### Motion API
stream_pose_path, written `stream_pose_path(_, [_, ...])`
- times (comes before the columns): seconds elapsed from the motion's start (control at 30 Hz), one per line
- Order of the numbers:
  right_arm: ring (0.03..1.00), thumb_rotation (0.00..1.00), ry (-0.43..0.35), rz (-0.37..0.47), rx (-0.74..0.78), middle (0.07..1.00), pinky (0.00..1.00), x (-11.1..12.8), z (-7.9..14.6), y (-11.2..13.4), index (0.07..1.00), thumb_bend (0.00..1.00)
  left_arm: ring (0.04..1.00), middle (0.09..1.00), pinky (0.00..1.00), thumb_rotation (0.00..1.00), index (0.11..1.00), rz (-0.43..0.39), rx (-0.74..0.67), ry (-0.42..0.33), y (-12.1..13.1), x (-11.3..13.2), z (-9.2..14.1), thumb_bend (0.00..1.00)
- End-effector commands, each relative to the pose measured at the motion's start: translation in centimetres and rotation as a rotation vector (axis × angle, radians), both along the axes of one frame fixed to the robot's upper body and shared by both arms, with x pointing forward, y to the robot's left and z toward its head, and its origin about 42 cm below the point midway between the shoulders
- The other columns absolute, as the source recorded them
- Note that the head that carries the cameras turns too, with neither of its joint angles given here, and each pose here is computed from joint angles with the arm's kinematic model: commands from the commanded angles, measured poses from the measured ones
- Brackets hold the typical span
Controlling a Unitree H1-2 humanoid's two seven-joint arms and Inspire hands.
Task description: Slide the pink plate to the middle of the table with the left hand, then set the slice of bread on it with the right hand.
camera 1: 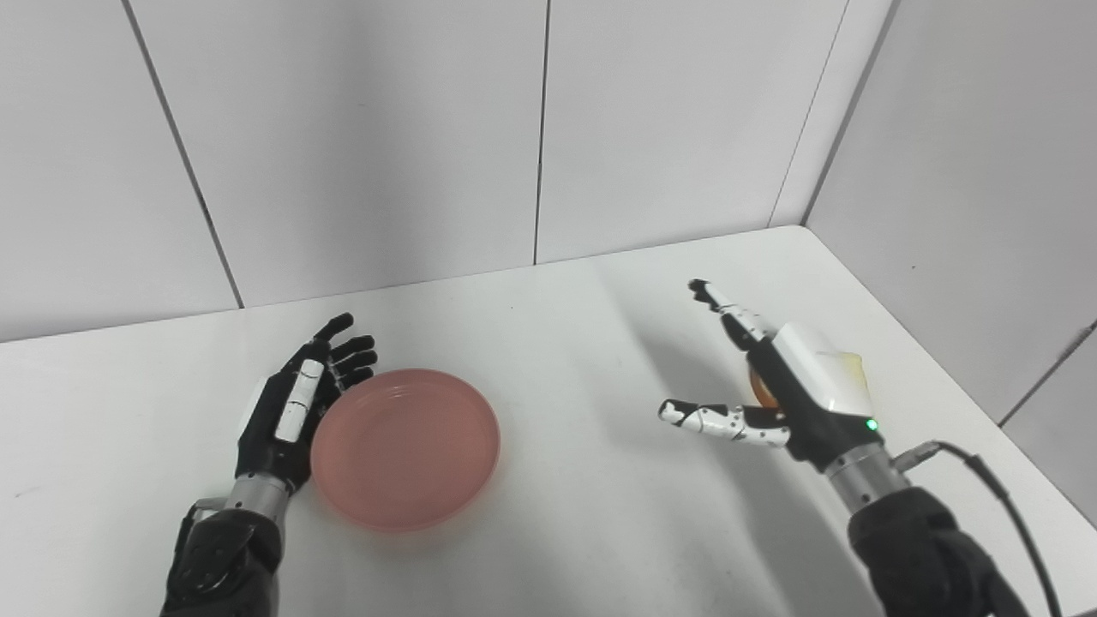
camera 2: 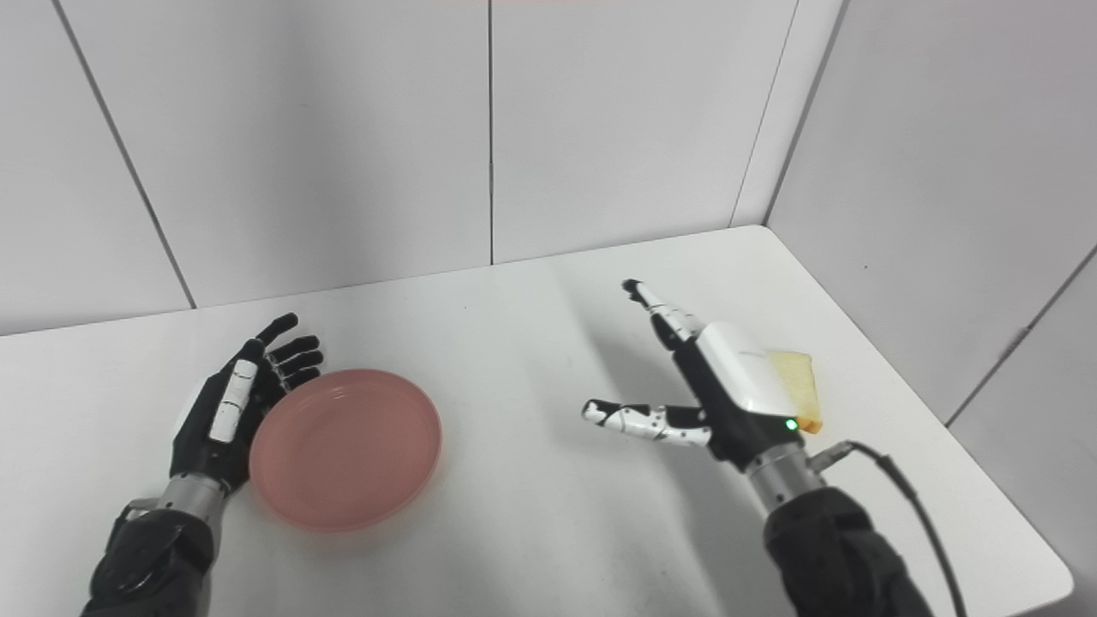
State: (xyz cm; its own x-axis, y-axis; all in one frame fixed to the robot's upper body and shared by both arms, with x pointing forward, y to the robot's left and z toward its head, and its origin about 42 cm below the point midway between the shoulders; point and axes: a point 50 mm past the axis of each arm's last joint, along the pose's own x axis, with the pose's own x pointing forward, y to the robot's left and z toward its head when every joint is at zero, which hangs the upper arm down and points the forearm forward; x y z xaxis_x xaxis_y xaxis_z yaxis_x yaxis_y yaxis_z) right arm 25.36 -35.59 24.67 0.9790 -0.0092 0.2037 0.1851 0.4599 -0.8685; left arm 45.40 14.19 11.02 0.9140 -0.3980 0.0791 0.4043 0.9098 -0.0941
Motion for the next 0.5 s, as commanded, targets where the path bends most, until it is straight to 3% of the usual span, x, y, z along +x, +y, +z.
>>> stream_pose_path(0.0, [0.895, 0.69, -0.027, -0.037, -0.101, 0.911, 0.85, 0.5, 1.7, -2.2, 0.945, 1.0, 0.753, 0.736, 0.76, 0.79, 0.804, -0.007, 0.024, 0.159, 0.4, -2.4, -4.1, 0.85])
stream_pose_path(0.1, [0.907, 0.62, -0.013, -0.069, -0.17, 0.914, 0.88, 1.2, 2.2, -4.8, 0.951, 1.0, 0.744, 0.713, 0.73, 0.8, 0.797, 0.003, 0.034, 0.146, 0.6, -2.2, -3.5, 0.84])
stream_pose_path(0.27, [0.903, 0.61, 0.028, -0.085, -0.248, 0.908, 0.88, 2.0, 2.9, -7.2, 0.95, 1.0, 0.739, 0.704, 0.72, 0.8, 0.797, 0.012, 0.039, 0.149, 0.9, -2.1, -3.5, 0.85])
stream_pose_path(0.4, [0.939, 0.62, 0.13, -0.087, -0.351, 0.929, 0.94, 2.4, 3.6, -9.2, 0.949, 1.0, 0.74, 0.712, 0.74, 0.8, 0.802, 0.014, 0.034, 0.152, 0.8, -2.2, -3.1, 0.83])
stream_pose_path(0.47, [0.949, 0.57, 0.179, -0.097, -0.401, 0.921, 0.98, 2.4, 3.7, -9.9, 0.942, 1.0, 0.738, 0.71, 0.75, 0.8, 0.798, 0.015, 0.034, 0.154, 0.8, -2.2, -3.2, 0.83])
